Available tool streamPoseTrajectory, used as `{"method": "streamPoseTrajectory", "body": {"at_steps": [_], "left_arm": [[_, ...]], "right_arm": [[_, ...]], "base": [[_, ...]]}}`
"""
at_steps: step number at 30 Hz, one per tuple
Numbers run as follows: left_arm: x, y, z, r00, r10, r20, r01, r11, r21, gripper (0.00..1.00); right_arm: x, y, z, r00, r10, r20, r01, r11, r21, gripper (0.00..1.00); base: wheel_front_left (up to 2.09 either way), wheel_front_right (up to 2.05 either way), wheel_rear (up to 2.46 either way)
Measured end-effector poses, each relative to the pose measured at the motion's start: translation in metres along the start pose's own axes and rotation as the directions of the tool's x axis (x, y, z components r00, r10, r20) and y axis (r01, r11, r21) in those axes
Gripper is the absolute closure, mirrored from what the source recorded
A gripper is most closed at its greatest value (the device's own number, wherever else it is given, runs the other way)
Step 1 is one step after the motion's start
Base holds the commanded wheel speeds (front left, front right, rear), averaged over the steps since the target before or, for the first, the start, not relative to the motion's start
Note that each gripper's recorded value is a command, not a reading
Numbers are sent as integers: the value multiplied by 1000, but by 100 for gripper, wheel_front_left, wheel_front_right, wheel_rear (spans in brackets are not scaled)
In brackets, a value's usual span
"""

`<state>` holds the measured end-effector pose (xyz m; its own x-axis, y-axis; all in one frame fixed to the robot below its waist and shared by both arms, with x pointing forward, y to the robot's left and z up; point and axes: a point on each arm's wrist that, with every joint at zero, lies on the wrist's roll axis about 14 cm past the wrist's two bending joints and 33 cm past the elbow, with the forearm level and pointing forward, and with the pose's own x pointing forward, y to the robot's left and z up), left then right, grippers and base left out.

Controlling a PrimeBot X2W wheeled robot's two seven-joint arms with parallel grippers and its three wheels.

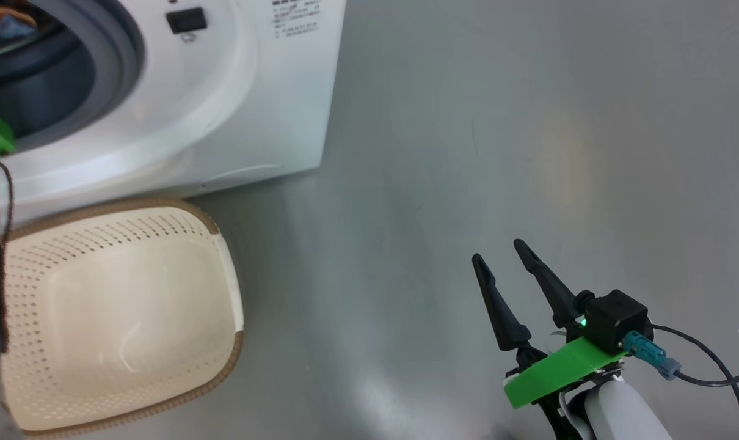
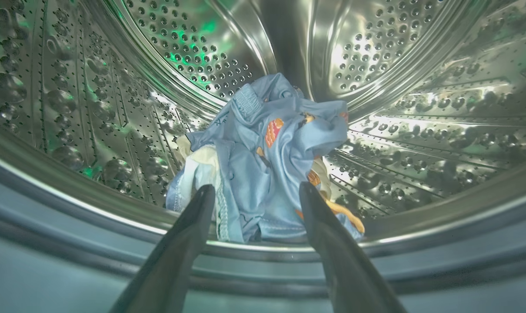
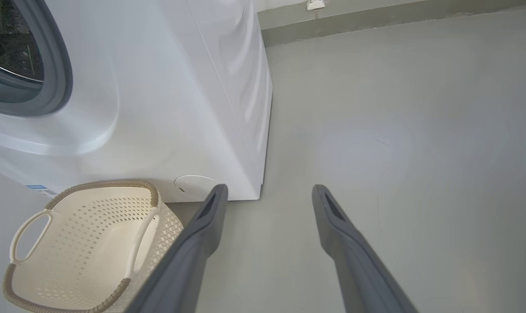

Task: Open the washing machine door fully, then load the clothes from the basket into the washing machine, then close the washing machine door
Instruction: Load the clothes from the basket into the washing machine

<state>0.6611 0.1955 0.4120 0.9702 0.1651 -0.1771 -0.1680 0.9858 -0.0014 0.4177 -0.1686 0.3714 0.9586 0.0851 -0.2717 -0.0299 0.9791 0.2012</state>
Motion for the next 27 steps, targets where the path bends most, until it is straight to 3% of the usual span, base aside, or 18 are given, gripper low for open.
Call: {"method": "streamPoseTrajectory", "body": {"at_steps": [13, 27], "left_arm": [[-86, 12, 5, 997, -65, 29, 67, 996, -56, 0], [-203, 26, -15, 994, -100, 42, 102, 993, -55, 0]], "right_arm": [[-13, 7, 56, 988, 12, 154, -11, 1000, -4, 0], [-44, 10, 76, 975, 9, 221, -9, 1000, 1, 0]], "base": [[0, 0, 0], [0, 0, 0]]}}
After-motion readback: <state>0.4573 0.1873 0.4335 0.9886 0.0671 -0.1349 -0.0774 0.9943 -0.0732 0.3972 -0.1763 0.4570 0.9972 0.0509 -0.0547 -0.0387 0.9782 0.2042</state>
